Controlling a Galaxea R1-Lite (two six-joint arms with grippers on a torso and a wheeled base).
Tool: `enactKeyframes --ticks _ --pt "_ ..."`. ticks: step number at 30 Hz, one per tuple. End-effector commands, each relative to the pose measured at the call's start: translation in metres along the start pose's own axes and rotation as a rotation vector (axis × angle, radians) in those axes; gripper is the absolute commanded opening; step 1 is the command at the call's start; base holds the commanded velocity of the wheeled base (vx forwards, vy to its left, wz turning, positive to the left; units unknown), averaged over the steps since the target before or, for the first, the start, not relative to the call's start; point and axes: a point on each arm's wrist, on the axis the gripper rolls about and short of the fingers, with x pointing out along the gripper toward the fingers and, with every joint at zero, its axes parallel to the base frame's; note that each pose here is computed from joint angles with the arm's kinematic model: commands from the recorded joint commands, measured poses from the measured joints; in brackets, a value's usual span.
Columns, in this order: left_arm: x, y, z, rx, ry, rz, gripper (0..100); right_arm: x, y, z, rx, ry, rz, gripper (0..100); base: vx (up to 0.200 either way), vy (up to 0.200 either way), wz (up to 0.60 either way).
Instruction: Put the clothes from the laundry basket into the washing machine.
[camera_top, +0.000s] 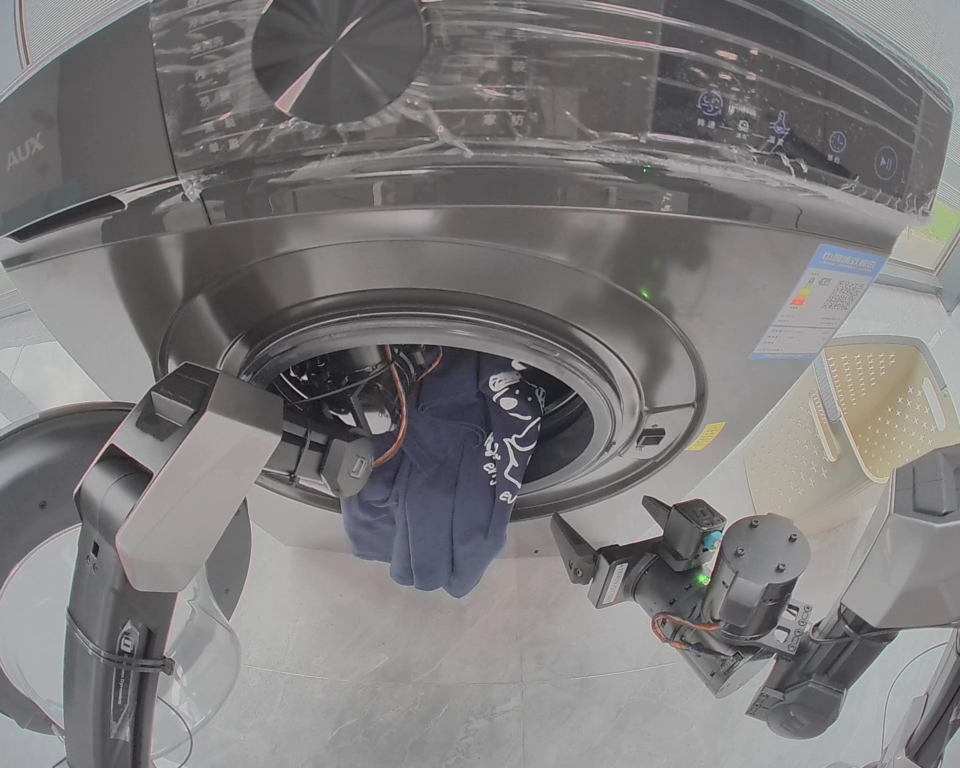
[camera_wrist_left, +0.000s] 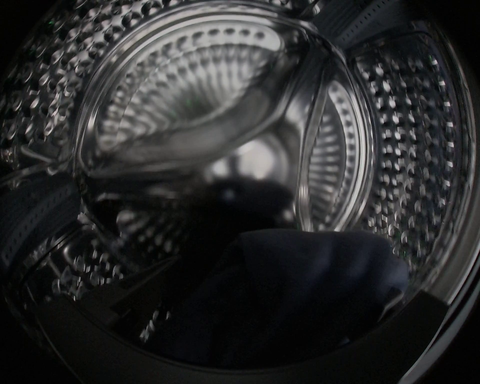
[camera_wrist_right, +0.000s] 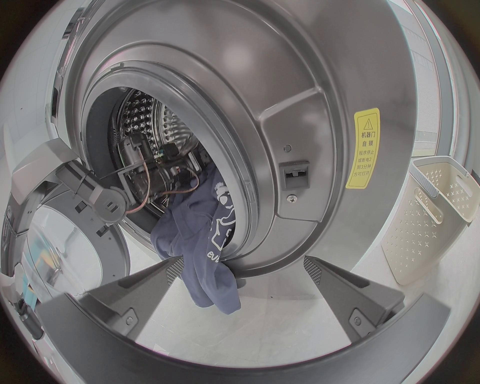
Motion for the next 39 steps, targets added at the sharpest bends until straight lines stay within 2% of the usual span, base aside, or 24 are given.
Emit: enactKeyframes --ticks 1,3,4,6,9,10,11,12,16,17,20,24,25,26,27,28,30,31,36,39 --pt "-0.044 0.000 -0.021 0.030 0.213 0.005 100 -0.001 0.001 -0.002 -0.003 0.007 0.004 100 0.000 0.000 0.00" --pt "-0.057 0.001 -0.023 0.038 0.268 -0.001 100 -0.001 0.001 -0.002 -0.004 0.009 0.007 100 0.000 0.000 0.00" --pt "-0.057 0.001 -0.023 0.038 0.268 -0.001 100 -0.001 0.001 -0.002 -0.004 0.009 0.007 100 0.000 0.000 0.00" --pt "-0.076 -0.002 -0.029 0.044 0.356 -0.036 100 -0.002 0.003 -0.003 -0.005 0.010 0.013 100 0.000 0.000 0.00" --pt "-0.088 -0.005 -0.034 0.046 0.418 -0.072 100 -0.003 0.005 -0.003 -0.006 0.013 0.022 100 0.000 0.000 0.00" --pt "-0.088 -0.005 -0.034 0.046 0.418 -0.072 100 -0.003 0.005 -0.003 -0.006 0.013 0.022 100 0.000 0.000 0.00" --pt "-0.093 -0.005 -0.042 0.051 0.475 -0.081 100 -0.004 0.006 -0.003 -0.006 0.013 0.028 100 0.000 0.000 0.00" --pt "-0.094 -0.004 -0.045 0.055 0.499 -0.080 100 -0.005 0.007 -0.003 -0.005 0.012 0.031 100 0.000 0.000 0.00" --pt "-0.086 -0.004 -0.061 0.058 0.516 -0.078 100 -0.006 0.009 -0.003 -0.003 0.011 0.039 100 0.000 0.000 0.00" --pt "-0.083 -0.004 -0.063 0.057 0.513 -0.078 0 -0.005 0.009 -0.003 -0.002 0.009 0.040 100 0.000 0.000 0.00" --pt "-0.076 -0.005 -0.070 0.057 0.522 -0.078 0 -0.005 0.009 -0.003 -0.003 0.011 0.041 100 0.000 0.000 0.00" --pt "-0.067 -0.008 -0.069 0.048 0.502 -0.081 0 -0.005 0.009 -0.002 0.000 0.007 0.042 100 0.000 0.000 0.00" --pt "-0.057 -0.010 -0.063 0.029 0.461 -0.080 0 -0.004 0.009 -0.002 0.002 0.005 0.041 100 0.000 0.000 0.00" --pt "-0.057 -0.010 -0.063 0.029 0.461 -0.080 0 -0.004 0.009 -0.002 0.002 0.005 0.041 100 0.000 0.000 0.00" --pt "-0.042 -0.011 -0.053 -0.014 0.404 -0.065 0 -0.004 0.008 -0.001 0.003 0.004 0.041 100 0.000 0.000 0.00" --pt "-0.033 -0.011 -0.048 -0.043 0.368 -0.056 0 -0.003 0.008 -0.002 0.002 0.006 0.041 100 0.000 0.000 0.00" --pt "-0.025 -0.012 -0.043 -0.067 0.332 -0.047 0 -0.003 0.008 -0.001 0.003 0.004 0.039 100 0.000 0.000 0.00" --pt "-0.013 -0.011 -0.031 -0.095 0.262 -0.021 0 -0.002 0.008 -0.001 0.005 0.001 0.038 100 0.000 0.000 0.00" --pt "0.005 -0.016 0.002 -0.125 0.121 -0.027 0 -0.001 0.007 0.000 0.006 -0.002 0.034 100 0.000 0.000 0.00" --pt "0.008 -0.018 0.011 -0.139 0.092 -0.023 0 -0.001 0.007 -0.001 0.006 -0.001 0.034 100 0.000 0.000 0.00"
